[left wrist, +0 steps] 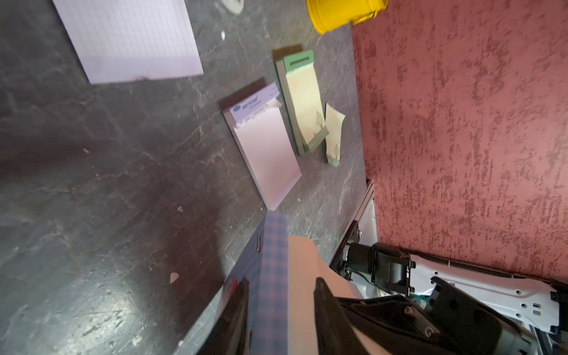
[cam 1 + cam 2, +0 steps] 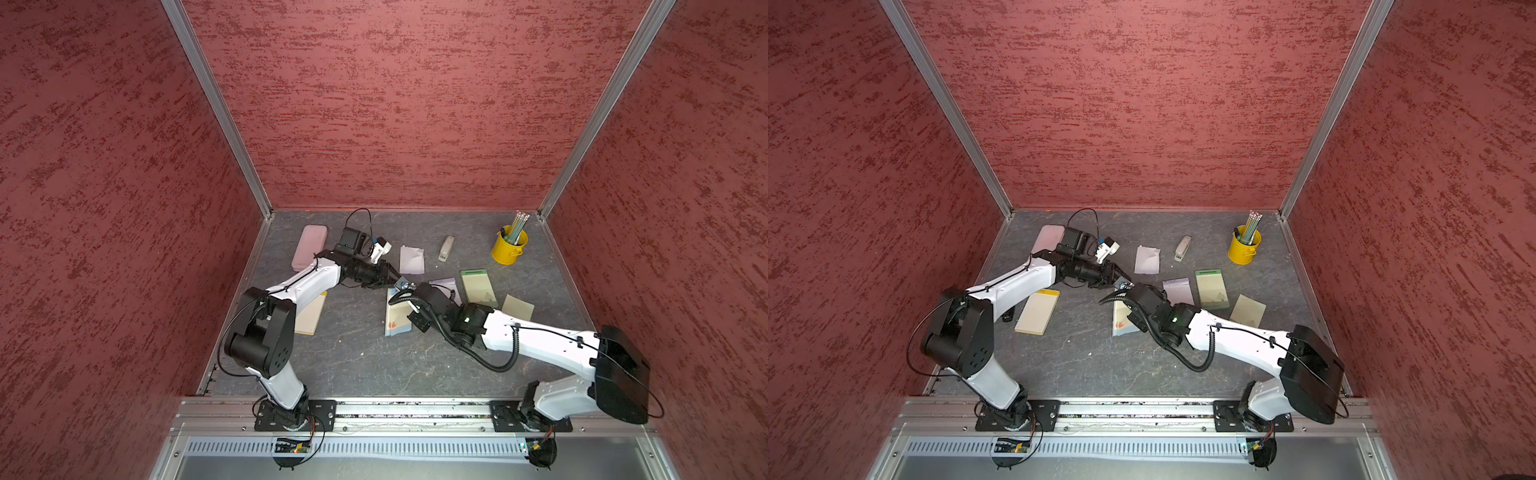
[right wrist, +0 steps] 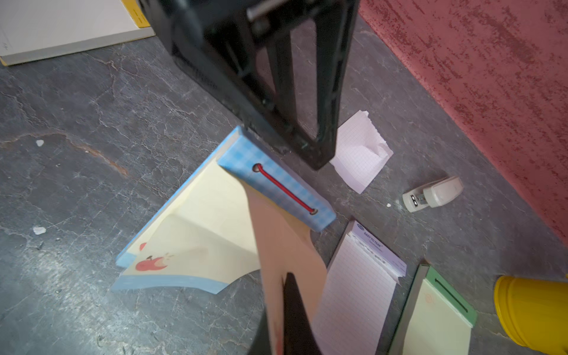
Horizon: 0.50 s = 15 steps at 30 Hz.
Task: Tear off pages from different memo pads
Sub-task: Tear off the paper from the memo pad.
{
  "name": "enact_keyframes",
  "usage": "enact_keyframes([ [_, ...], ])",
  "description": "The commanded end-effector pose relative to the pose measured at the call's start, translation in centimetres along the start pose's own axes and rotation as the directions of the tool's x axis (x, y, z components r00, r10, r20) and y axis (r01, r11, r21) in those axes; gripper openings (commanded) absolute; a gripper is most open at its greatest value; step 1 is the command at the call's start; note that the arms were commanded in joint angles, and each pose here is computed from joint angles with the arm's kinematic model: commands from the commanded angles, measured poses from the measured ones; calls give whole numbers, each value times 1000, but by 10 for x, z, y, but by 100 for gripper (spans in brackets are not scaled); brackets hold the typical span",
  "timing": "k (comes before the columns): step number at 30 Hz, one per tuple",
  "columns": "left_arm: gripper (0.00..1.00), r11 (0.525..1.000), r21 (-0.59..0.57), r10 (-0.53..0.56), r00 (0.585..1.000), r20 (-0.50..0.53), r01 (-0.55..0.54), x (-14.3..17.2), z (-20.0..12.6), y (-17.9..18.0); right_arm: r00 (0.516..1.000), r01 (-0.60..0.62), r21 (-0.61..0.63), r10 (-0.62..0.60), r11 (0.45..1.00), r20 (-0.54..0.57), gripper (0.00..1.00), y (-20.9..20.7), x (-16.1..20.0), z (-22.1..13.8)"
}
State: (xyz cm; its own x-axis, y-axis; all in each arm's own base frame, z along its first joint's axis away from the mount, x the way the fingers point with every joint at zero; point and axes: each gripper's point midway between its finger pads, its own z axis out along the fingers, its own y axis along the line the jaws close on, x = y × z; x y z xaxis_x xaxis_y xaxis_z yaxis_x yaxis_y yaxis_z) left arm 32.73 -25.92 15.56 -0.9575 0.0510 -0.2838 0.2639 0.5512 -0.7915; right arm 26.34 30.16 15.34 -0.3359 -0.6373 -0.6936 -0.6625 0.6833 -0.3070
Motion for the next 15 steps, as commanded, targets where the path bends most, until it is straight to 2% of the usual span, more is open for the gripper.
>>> enact_keyframes([
  [1, 45, 997, 31, 59, 988, 142, -64, -21, -19, -9, 1000, 12, 50, -13, 999, 16, 0, -12, -14, -2],
  [4, 56, 994, 11, 98, 957, 275, -105, -29, -41, -8, 1000, 7, 53, -9, 999, 20, 0, -16, -18, -2],
  [9, 68, 984, -59, 176, 860, 480, -169, -26, -75, -6, 1000, -7, 28, 7, 1000, -8, 0, -16, -14, 6],
  [15, 71, 956, -147, 293, 782, 551, -254, 6, -68, -13, 999, -40, -1, 40, 999, -29, 0, -20, -14, 11],
])
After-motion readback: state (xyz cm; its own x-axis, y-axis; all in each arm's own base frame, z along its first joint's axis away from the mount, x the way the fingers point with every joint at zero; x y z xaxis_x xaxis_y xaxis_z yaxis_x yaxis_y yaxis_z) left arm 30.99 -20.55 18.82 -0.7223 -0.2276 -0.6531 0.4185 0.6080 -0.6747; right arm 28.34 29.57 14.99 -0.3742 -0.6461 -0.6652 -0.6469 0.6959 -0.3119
